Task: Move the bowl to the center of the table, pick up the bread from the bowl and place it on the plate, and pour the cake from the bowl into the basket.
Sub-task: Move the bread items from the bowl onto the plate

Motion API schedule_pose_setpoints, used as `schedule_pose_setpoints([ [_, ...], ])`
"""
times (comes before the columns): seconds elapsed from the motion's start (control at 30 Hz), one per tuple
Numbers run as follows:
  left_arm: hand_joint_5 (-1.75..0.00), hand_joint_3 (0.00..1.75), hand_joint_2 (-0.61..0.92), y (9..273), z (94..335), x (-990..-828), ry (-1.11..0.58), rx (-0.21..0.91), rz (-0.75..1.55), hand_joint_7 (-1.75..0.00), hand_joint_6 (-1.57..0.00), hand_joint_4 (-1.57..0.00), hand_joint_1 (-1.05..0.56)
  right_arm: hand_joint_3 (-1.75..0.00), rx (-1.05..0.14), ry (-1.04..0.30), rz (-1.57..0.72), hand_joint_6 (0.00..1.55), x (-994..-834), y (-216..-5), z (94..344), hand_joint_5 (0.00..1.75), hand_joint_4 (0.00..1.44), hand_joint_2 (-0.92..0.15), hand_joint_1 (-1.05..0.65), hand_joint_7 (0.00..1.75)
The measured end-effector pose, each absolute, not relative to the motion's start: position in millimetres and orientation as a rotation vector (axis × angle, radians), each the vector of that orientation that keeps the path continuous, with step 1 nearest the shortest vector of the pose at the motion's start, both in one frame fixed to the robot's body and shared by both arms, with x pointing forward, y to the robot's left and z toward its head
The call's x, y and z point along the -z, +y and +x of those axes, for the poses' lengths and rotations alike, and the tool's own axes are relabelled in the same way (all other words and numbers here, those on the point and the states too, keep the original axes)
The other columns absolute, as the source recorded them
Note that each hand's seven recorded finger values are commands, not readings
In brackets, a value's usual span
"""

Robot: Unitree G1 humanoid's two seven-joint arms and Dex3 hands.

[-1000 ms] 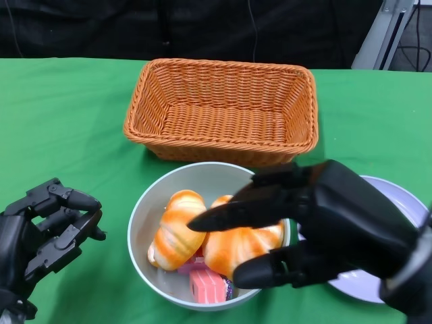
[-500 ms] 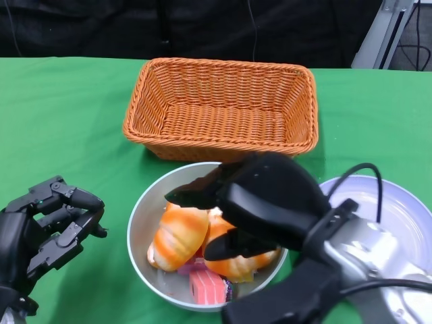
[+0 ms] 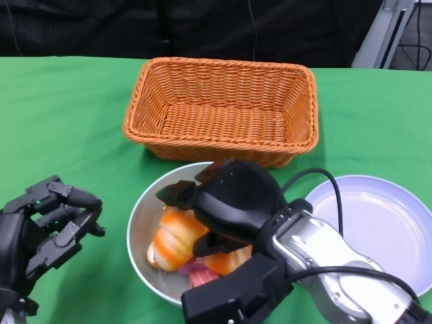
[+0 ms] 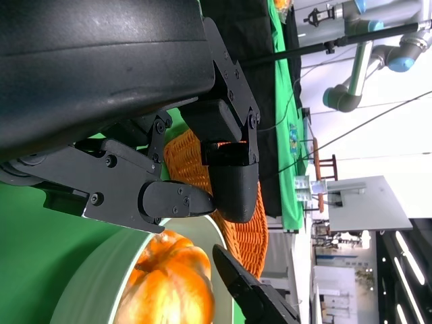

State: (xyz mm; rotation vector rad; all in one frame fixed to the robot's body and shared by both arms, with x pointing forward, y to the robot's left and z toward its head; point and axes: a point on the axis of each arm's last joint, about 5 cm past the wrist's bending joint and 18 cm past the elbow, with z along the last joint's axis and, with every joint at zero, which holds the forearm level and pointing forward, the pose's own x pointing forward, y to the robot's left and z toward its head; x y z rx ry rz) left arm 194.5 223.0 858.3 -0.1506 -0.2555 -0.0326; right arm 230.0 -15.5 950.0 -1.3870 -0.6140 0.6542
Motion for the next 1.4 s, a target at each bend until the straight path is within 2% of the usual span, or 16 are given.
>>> schedule_pose_setpoints([
  [0.13, -1.54, 0.37, 0.92, 222, 194, -858.6, -0.284, -0.013, -0.163, -1.06, -0.85, -0.77, -0.09, -0.02, -0.718, -0.547, -1.435, 0.36, -943.1, -7, 233, 0.00, 0.40, -0.91, -0.84, 0.00],
  [0.3, -1.53, 0.34, 0.92, 221, 194, -858.4, -0.286, -0.030, -0.169, -1.02, -0.87, -0.79, -0.11, -0.02, -0.750, -0.510, -1.476, 0.33, -941.5, 1, 236, 0.00, 0.36, -0.92, -0.83, 0.00],
  [0.6, -1.50, 0.35, 0.91, 220, 193, -858.7, -0.291, -0.041, -0.171, -0.98, -0.88, -0.80, -0.09, -0.03, -0.785, -0.522, -1.541, 0.44, -927.3, 16, 238, 0.03, 0.42, -0.92, -0.80, 0.03],
  [0.63, -1.50, 0.35, 0.90, 220, 193, -858.7, -0.291, -0.041, -0.171, -0.98, -0.88, -0.79, -0.10, -0.08, -0.778, -0.535, -1.540, 0.50, -924.2, 16, 238, 0.12, 0.57, -0.92, -0.62, 0.05],
  [0.67, -1.50, 0.35, 0.90, 220, 193, -858.7, -0.291, -0.041, -0.172, -0.98, -0.88, -0.79, -0.10, -0.10, -0.766, -0.552, -1.535, 0.52, -921.2, 17, 238, 0.15, 0.62, -0.92, -0.56, 0.05],
  [0.7, -1.50, 0.35, 0.90, 220, 193, -858.7, -0.291, -0.041, -0.172, -0.97, -0.89, -0.79, -0.10, -0.12, -0.755, -0.570, -1.528, 0.55, -918.2, 17, 238, 0.29, 0.67, -0.92, -0.48, 0.03],
  [0.73, -1.50, 0.35, 0.91, 220, 193, -858.5, -0.290, -0.041, -0.171, -0.97, -0.89, -0.80, -0.09, -0.11, -0.746, -0.588, -1.522, 0.59, -915.3, 17, 238, 0.59, 0.60, -0.92, -0.41, 0.02],
  [0.77, -1.50, 0.35, 0.91, 220, 193, -858.4, -0.290, -0.041, -0.171, -0.97, -0.89, -0.80, -0.09, -0.11, -0.738, -0.603, -1.518, 0.62, -912.8, 17, 238, 0.69, 0.58, -0.92, -0.38, 0.01],
  [0.93, -1.49, 0.35, 0.90, 220, 192, -858.5, -0.295, -0.042, -0.169, -0.96, -0.90, -0.80, -0.10, -0.05, -0.736, -0.643, -1.485, 0.85, -908.2, 15, 245, 1.12, 0.68, -0.92, -0.29, 0.05],
  [1.1, -1.48, 0.37, 0.89, 219, 192, -858.7, -0.301, -0.040, -0.166, -0.99, -0.90, -0.80, -0.09, -0.02, -0.741, -0.646, -1.429, 1.02, -906.4, 14, 250, 1.26, 0.78, -0.91, -0.31, 0.07],
  [1.3, -1.49, 0.40, 0.88, 219, 192, -857.6, -0.297, -0.039, -0.164, -1.00, -0.88, -0.79, -0.09, -0.04, -0.752, -0.623, -1.366, 1.00, -910.3, 12, 255, 1.40, 0.78, -0.92, -0.31, 0.02],
  [1.4, -1.49, 0.39, 0.87, 219, 192, -856.5, -0.293, -0.039, -0.164, -0.99, -0.88, -0.79, -0.10, -0.08, -0.751, -0.614, -1.337, 0.99, -914.7, 10, 257, 1.40, 0.70, -0.92, -0.31, 0.01],
])
